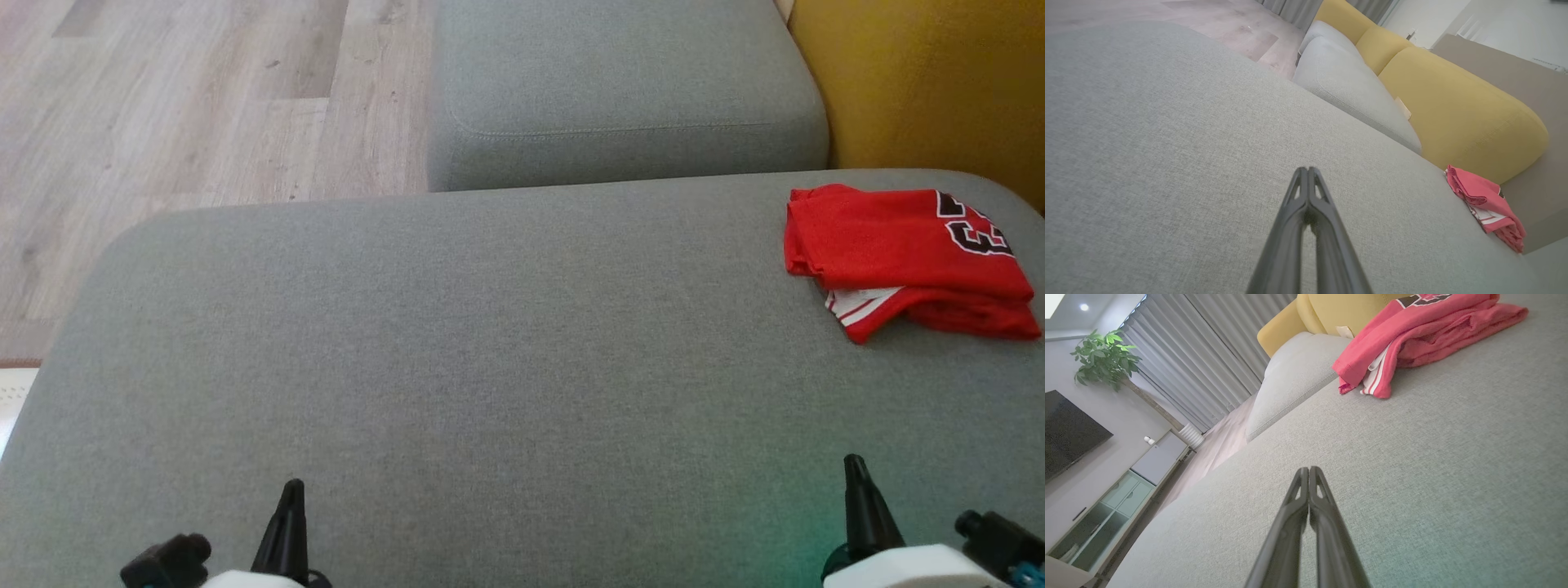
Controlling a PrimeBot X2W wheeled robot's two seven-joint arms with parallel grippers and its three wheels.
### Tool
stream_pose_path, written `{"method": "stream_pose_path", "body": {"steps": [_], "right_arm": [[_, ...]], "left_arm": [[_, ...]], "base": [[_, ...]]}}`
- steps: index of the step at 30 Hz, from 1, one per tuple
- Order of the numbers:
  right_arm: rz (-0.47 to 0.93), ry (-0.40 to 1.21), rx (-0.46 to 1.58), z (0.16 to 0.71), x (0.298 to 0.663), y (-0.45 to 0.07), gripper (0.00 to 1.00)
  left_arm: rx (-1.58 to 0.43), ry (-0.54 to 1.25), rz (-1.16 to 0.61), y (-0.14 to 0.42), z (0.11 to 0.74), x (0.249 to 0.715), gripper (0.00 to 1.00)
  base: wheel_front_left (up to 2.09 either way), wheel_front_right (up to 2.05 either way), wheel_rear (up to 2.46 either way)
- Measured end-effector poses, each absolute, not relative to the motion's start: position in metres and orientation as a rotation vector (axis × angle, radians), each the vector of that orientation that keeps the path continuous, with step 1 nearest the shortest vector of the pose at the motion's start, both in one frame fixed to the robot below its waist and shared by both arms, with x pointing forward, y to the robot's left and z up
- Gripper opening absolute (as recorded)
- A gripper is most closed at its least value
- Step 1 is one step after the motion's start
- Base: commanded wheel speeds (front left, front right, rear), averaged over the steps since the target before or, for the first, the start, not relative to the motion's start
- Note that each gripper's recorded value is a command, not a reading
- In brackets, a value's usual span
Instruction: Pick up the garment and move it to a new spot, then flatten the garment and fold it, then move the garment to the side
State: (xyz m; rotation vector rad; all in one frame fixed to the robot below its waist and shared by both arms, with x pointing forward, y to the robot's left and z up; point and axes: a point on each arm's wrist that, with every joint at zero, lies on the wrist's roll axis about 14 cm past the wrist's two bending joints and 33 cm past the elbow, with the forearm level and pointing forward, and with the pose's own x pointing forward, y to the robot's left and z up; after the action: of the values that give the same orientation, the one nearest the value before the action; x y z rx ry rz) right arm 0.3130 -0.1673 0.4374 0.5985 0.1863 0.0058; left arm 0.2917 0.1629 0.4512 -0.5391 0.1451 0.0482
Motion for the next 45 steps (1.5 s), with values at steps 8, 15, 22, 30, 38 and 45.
{"method": "stream_pose_path", "body": {"steps": [8, 15, 22, 30, 38, 45], "right_arm": [[-0.013, 0.174, 0.687, 0.443, 0.322, -0.171, 0.0], [-0.036, 0.18, 0.754, 0.442, 0.323, -0.175, 0.0], [-0.052, 0.169, 0.843, 0.446, 0.331, -0.179, 0.0], [-0.075, 0.164, 0.934, 0.447, 0.335, -0.183, 0.0], [-0.093, 0.162, 1.023, 0.448, 0.338, -0.187, 0.0], [-0.096, 0.148, 1.103, 0.453, 0.345, -0.189, 0.0]], "left_arm": [[-0.633, 0.157, 0.059, 0.165, 0.451, 0.299, 0.0], [-0.702, 0.168, 0.071, 0.168, 0.45, 0.304, 0.0], [-0.799, 0.168, 0.072, 0.169, 0.451, 0.311, 0.0], [-0.895, 0.176, 0.085, 0.172, 0.451, 0.317, 0.0], [-0.99, 0.177, 0.089, 0.173, 0.452, 0.325, 0.0], [-1.074, 0.174, 0.096, 0.176, 0.453, 0.331, 0.0]], "base": [[0.0, 0.0, 0.0], [0.0, 0.0, 0.0], [0.0, 0.0, 0.0], [0.0, 0.0, 0.0], [0.0, 0.0, 0.0], [0.0, 0.0, 0.0]]}}
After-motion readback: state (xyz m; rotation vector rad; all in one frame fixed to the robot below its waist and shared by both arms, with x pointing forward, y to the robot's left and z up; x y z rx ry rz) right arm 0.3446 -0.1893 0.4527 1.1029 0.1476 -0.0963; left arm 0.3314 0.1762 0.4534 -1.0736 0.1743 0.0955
